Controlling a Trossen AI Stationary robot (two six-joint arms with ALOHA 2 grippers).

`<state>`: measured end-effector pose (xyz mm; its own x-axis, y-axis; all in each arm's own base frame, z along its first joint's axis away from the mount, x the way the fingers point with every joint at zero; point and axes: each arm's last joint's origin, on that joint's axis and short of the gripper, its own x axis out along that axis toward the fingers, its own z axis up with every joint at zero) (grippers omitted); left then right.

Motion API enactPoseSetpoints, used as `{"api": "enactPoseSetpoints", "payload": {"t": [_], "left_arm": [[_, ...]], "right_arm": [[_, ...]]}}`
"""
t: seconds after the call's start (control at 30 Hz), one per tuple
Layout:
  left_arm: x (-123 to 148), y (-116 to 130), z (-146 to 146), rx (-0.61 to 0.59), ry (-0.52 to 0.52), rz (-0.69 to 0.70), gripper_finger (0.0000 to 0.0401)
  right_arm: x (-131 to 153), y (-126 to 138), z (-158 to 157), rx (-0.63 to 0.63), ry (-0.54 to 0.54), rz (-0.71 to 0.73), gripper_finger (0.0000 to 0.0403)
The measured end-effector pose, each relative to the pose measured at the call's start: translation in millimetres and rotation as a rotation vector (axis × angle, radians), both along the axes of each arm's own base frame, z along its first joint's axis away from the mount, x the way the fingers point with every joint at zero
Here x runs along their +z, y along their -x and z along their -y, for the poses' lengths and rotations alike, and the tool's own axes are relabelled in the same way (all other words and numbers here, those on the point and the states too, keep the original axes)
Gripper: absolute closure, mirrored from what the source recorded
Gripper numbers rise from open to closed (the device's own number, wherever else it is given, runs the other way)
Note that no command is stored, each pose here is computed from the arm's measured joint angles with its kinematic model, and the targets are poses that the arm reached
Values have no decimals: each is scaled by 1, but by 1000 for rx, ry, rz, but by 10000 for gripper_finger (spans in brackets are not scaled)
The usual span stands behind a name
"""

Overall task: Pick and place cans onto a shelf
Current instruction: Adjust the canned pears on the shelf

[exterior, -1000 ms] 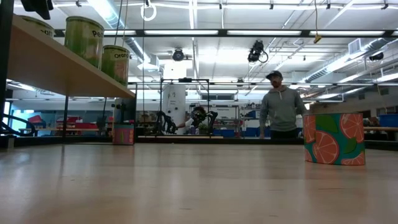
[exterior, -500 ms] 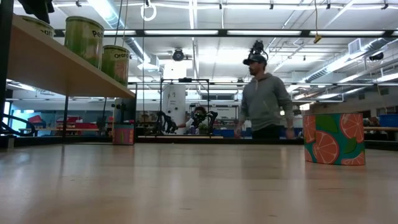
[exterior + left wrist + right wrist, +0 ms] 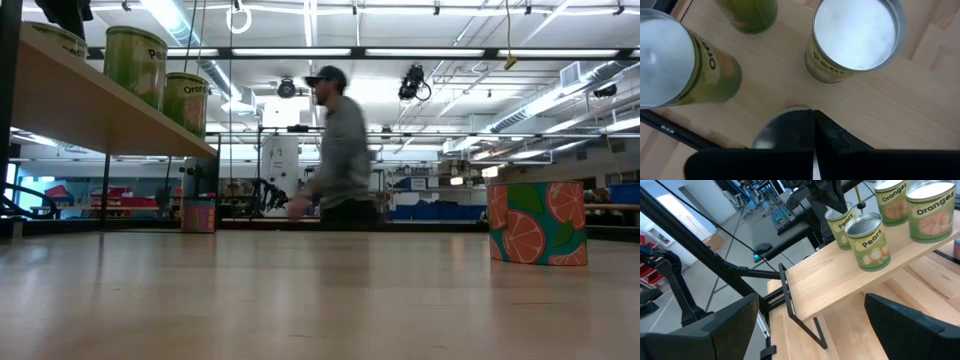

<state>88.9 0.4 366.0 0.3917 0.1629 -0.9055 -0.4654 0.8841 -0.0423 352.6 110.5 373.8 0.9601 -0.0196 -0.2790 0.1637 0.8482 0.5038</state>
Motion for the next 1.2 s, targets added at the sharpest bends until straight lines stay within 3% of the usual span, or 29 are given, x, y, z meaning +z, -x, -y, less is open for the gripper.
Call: {"api": "enactPoseSetpoints", "payload": {"t": [0.5, 0.6, 0.73, 0.87, 1.1, 1.2], "left_arm": [[0, -4, 1, -35, -3, -22, 395], [7, -2, 3, -50, 72, 11, 395], [12, 2, 7, -40, 248, 35, 395], [12, 4, 11, -103, 373, 28, 395], [17, 34, 9, -173, 342, 136, 398], [18, 47, 6, -173, 269, 185, 398]], "right_arm": [[0, 3, -8, 31, -13, -1, 30], [0, 3, -8, 31, -13, -1, 30], [0, 3, -8, 31, -13, -1, 30], [0, 3, -8, 31, -13, 0, 30], [0, 3, -8, 31, -13, 0, 30], [0, 3, -8, 31, -12, -1, 30]]}}
